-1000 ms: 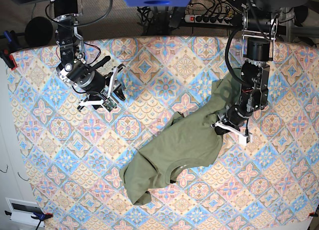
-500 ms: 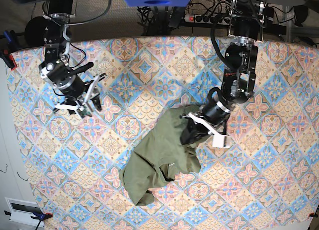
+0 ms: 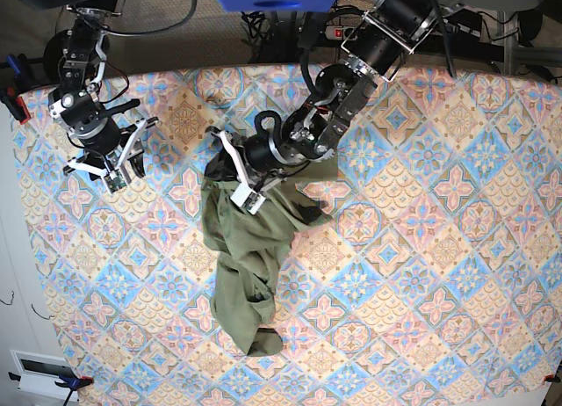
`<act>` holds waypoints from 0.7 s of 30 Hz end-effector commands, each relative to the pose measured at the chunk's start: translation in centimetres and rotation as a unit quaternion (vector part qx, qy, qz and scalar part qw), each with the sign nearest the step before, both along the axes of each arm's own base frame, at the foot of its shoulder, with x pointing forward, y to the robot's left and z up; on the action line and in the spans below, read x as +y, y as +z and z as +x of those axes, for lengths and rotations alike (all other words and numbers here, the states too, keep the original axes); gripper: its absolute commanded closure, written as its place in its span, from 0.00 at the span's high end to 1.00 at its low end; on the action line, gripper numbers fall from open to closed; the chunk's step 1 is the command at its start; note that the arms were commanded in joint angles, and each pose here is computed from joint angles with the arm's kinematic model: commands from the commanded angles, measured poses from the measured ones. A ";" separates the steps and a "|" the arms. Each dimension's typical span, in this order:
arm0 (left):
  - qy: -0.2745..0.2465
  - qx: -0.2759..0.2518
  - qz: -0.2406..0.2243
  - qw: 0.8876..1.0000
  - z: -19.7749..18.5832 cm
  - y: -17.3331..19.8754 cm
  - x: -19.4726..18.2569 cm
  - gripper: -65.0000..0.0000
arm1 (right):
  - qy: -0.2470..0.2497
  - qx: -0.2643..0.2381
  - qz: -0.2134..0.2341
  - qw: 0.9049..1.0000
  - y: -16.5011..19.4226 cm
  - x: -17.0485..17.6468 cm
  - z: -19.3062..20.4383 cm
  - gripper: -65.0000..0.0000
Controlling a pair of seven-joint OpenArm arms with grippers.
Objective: Layout the t-shirt on the table in an organized manner, then fold the t-shirt properly
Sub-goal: 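Drag the held t-shirt toward the right gripper with the left gripper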
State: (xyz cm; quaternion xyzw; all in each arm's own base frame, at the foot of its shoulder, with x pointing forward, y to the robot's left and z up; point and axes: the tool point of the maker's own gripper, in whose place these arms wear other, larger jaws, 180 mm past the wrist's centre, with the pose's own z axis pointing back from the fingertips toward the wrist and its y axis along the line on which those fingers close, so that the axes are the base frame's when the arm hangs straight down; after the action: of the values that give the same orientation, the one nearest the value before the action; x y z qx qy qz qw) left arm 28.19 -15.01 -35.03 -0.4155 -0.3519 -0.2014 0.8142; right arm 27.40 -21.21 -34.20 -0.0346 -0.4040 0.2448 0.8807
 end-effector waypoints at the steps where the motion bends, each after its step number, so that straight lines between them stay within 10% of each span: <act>1: 0.011 -0.025 -0.019 0.999 1.4 1.9 0.1 0.01 | 0.020 -0.025 0.007 0.999 1.3 1.1 0.8 0.34; 12: -0.005 -0.016 0.019 1.000 0.0 1.1 5.7 0.63 | 0.054 -0.022 0.004 0.998 1.9 3.7 2.6 0.41; 21: -0.006 -0.006 0.021 1.000 -0.7 0.5 6.0 0.70 | 0.082 -0.063 0.080 0.991 4.9 6.9 4.9 0.41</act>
State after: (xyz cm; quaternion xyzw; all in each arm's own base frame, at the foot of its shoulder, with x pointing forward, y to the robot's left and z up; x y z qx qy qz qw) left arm 26.50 -8.72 -36.26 -0.3894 -0.3260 -0.2163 0.8338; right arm 31.65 -14.42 -30.76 0.0529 -0.4552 0.2789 0.8439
